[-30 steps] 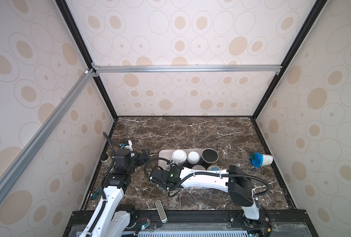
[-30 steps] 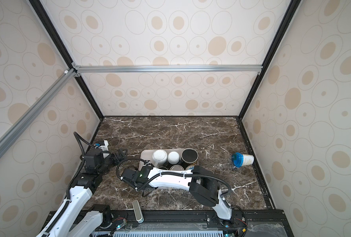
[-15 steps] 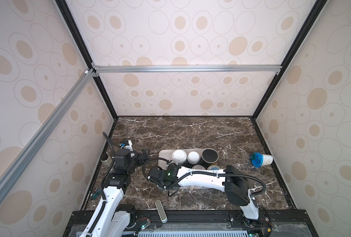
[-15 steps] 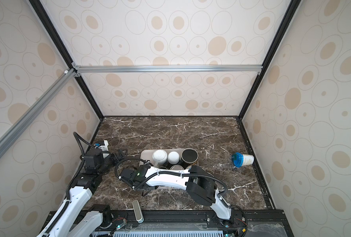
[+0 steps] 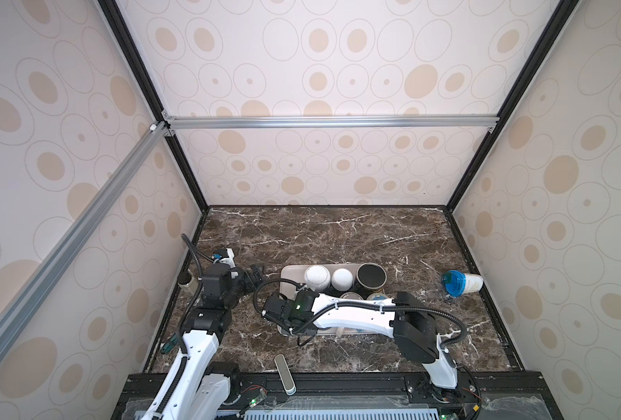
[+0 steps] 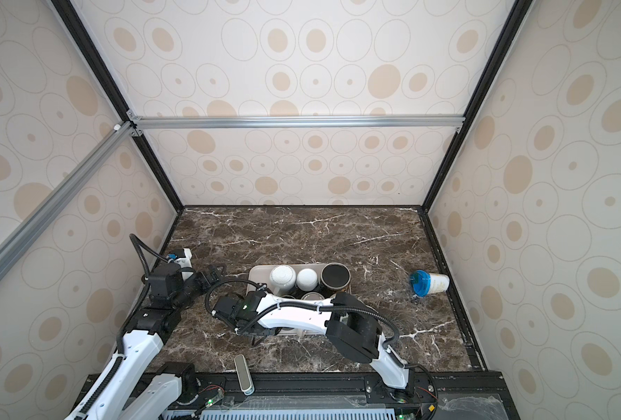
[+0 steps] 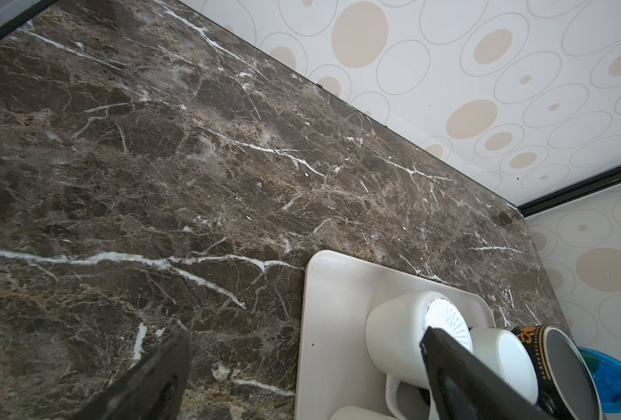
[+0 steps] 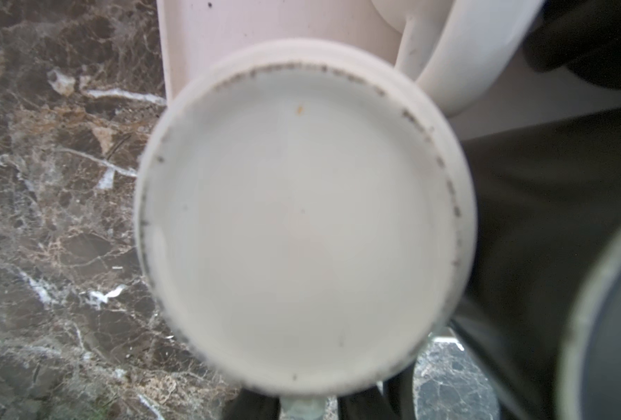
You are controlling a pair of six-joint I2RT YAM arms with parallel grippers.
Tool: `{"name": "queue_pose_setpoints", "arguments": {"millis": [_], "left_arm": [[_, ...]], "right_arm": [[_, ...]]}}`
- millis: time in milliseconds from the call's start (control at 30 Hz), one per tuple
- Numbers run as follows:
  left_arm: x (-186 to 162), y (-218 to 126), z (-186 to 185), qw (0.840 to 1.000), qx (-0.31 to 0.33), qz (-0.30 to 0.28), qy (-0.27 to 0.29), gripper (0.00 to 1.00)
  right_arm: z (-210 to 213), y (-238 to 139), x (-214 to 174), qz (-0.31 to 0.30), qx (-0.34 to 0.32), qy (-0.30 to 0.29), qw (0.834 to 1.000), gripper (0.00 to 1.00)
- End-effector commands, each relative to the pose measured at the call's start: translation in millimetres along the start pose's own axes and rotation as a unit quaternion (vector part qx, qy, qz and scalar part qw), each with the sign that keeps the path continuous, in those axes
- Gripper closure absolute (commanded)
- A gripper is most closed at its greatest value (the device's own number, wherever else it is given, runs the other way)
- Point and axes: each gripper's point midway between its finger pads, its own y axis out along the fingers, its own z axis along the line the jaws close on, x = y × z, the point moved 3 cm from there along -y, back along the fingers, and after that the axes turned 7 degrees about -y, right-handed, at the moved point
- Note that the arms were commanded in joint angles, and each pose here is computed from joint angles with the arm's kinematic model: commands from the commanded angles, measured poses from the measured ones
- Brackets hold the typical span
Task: Turn the mug right side up
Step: 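Lower the right gripper onto the white mug's base and close on it, then lift the white mug off the tray with the right gripper while the left arm rises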
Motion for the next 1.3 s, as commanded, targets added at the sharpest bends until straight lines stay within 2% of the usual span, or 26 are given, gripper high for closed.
{"name": "queue_pose_setpoints", "arguments": {"millis": [0,200,433,567,733,900,1033,1067,1133,1267], "left_arm": [[6.5,-2.3,-2.6,1.0,-0.006,-0.015,-0.004,0.0],[9.6,-5.1,-1.2,1.0,0.002,-0.023,-0.002,0.0],[23.9,-9.4,-0.4,0.998,0.024,-0.05,-0.004,0.0],[51.1,-19.4,-18.9,0.997,0.016,-0.076,-0.009,0.0],[94.1,-42.9,-41.4,0.991,0.021,-0.13,0.002,0.0],[131.3,-60.5,-70.4,0.986,0.008,-0.162,0.039,0.01],[135.2,-49.2,-105.2,0.987,-0.072,-0.119,0.085,0.0],[134.1,-45.4,-112.3,0.985,-0.093,-0.109,0.092,0.01],[133.4,-39.5,-122.8,0.982,-0.129,-0.1,0.091,0.01],[127.1,-20.8,-140.3,0.972,-0.216,-0.081,0.05,0.02]], "right_arm": [[-6.7,8.5,0.9,0.004,-0.02,0.007,1.0,0.78],[-6.4,-1.3,12.2,-0.02,-0.005,0.003,1.0,1.0],[2.9,-48.3,48.4,-0.095,0.06,-0.038,0.993,1.0],[9.5,-86.4,75.9,-0.145,0.142,-0.061,0.977,1.0],[-12.7,-121.3,121.7,-0.179,0.196,-0.047,0.963,1.0],[-33.4,-156.9,176.1,-0.225,0.284,-0.036,0.931,1.0],[-50.1,-182.2,211.9,-0.264,0.347,-0.042,0.899,1.0],[-57.6,-185.7,219.4,-0.273,0.346,-0.037,0.897,1.0],[-70.5,-193.8,232.8,-0.294,0.354,-0.035,0.887,1.0],[-95.4,-211.6,251.0,-0.354,0.413,-0.029,0.839,1.0]]}}
